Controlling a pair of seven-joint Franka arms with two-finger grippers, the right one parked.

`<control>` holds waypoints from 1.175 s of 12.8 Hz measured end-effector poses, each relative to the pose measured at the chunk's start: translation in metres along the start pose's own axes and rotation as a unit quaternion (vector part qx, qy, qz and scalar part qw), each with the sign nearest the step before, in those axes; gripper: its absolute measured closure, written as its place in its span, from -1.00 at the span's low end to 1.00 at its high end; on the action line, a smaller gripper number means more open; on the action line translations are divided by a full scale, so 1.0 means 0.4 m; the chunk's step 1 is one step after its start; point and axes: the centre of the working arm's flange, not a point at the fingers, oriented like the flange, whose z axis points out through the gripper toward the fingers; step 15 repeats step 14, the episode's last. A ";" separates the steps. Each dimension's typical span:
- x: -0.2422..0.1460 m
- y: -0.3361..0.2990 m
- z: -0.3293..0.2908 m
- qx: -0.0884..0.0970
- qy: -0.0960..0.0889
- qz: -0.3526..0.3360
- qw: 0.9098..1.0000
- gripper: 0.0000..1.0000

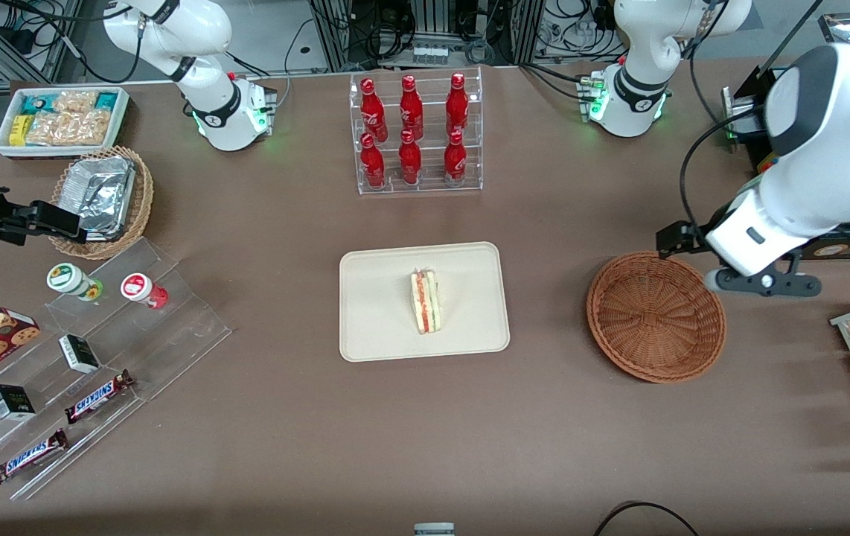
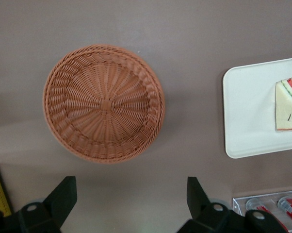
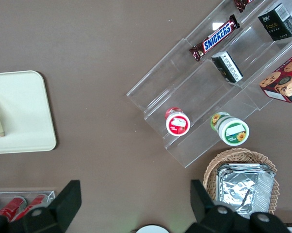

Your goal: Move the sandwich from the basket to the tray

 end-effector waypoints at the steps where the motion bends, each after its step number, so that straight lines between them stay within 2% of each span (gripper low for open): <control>1: -0.011 -0.002 -0.010 0.001 -0.001 -0.001 1.000 -1.00; 11: -0.093 -0.139 -0.103 -0.004 -0.024 -0.023 0.999 -1.00; 15: -0.102 -0.197 -0.121 -0.006 -0.024 -0.043 0.999 -1.00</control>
